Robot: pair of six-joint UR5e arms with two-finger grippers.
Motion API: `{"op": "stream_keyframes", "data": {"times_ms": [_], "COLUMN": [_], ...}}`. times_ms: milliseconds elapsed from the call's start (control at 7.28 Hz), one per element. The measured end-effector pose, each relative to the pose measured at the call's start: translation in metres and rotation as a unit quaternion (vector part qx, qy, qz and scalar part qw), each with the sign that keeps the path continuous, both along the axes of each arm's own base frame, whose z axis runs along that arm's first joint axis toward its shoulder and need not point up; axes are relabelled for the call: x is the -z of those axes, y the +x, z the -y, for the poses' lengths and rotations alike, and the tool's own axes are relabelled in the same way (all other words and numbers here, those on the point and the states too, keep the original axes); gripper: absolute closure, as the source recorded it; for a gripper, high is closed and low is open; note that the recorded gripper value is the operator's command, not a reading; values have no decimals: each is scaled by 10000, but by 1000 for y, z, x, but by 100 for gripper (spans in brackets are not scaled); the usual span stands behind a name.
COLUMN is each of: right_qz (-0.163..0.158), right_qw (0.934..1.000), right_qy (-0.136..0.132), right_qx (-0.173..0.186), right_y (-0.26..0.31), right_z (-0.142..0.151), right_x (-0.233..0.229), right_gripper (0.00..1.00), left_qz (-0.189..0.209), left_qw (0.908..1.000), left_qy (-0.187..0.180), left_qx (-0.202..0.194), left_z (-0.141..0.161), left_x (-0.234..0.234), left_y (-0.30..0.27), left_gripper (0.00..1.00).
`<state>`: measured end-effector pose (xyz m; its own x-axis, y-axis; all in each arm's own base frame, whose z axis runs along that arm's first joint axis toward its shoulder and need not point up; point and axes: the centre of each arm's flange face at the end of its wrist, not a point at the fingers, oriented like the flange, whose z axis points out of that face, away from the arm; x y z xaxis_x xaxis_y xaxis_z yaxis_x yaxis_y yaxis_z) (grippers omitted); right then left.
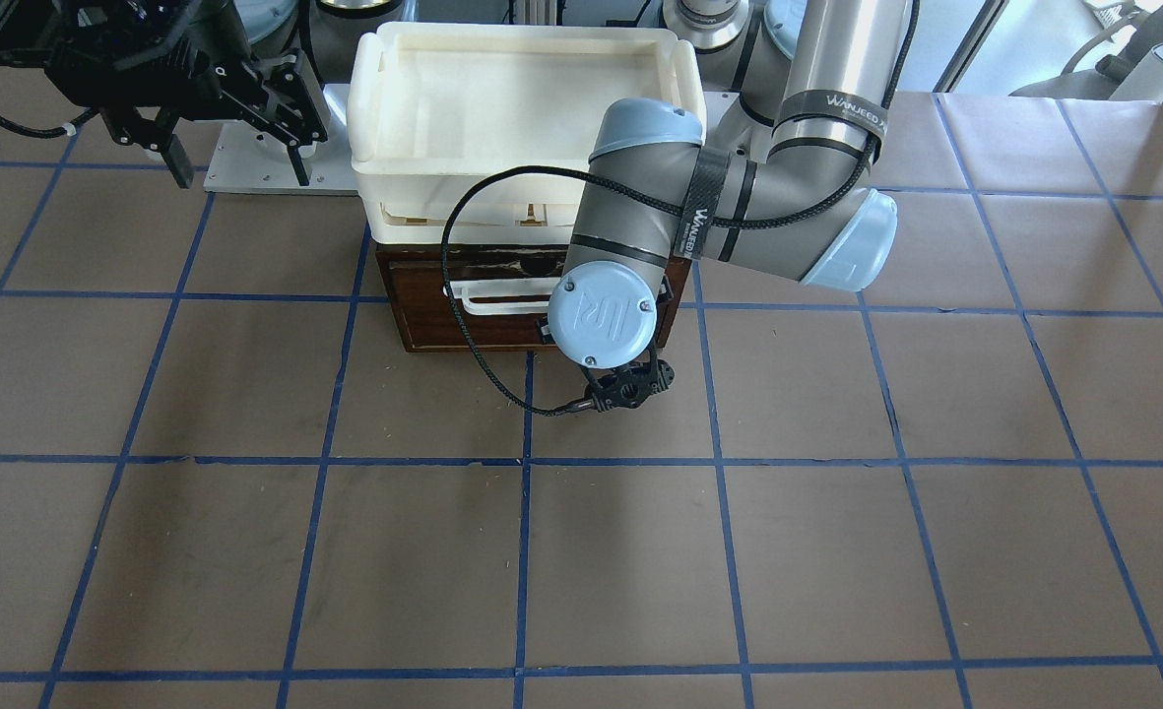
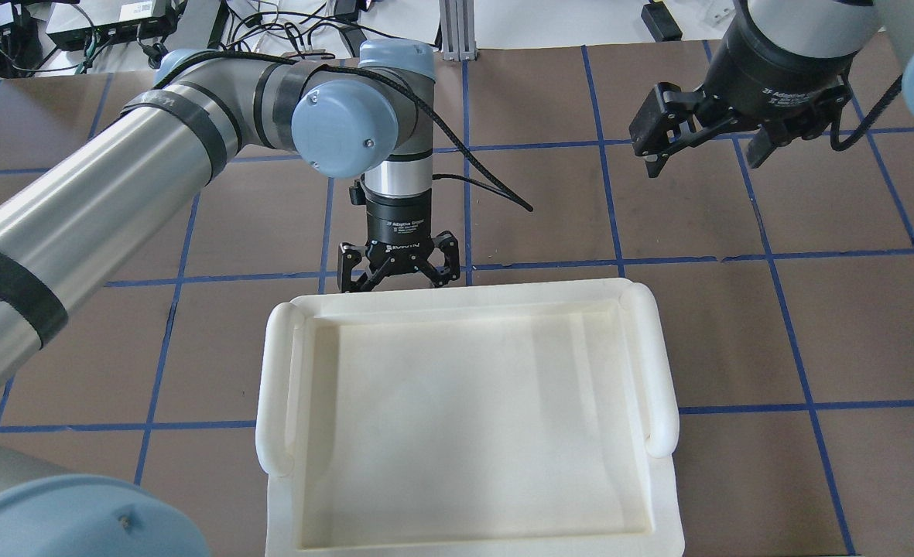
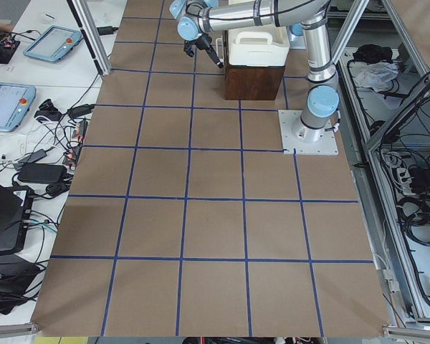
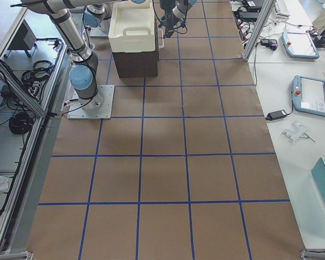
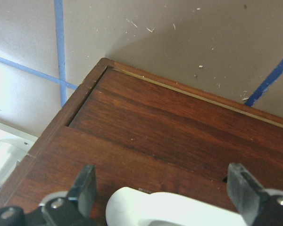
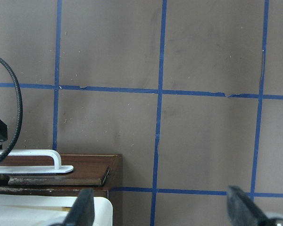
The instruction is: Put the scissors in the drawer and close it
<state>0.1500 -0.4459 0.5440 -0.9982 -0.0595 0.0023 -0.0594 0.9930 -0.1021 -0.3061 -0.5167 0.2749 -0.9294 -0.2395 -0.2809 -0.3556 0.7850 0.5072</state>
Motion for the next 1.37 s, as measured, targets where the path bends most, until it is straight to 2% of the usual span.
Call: {"op": "stream_keyframes", "data": {"times_ms": [687,962,1100,1374], "right_qz": [0,-1,0,0], "right_qw": [10000,10000,10000,10000], "right_qy": [1,-2,-4,-10], "right_qx": [-1,-6,-6,-4], "right_y": [0,0,0,0], "right_z": [0,0,0,0], "right_x": [0,0,0,-1], "right_gripper": [0,0,0,0], "left_qz": [-14,-49,-108,-407], "left_qw": [10000,9999,9994,9940], "left_qy": [7,-97,-312,-1006], "left_qx": [71,59,39,152], "left_z": [0,5,13,41], "left_x": [0,-6,-17,-54], "left_y": [0,1,3,12], "left_gripper": [0,0,0,0]}}
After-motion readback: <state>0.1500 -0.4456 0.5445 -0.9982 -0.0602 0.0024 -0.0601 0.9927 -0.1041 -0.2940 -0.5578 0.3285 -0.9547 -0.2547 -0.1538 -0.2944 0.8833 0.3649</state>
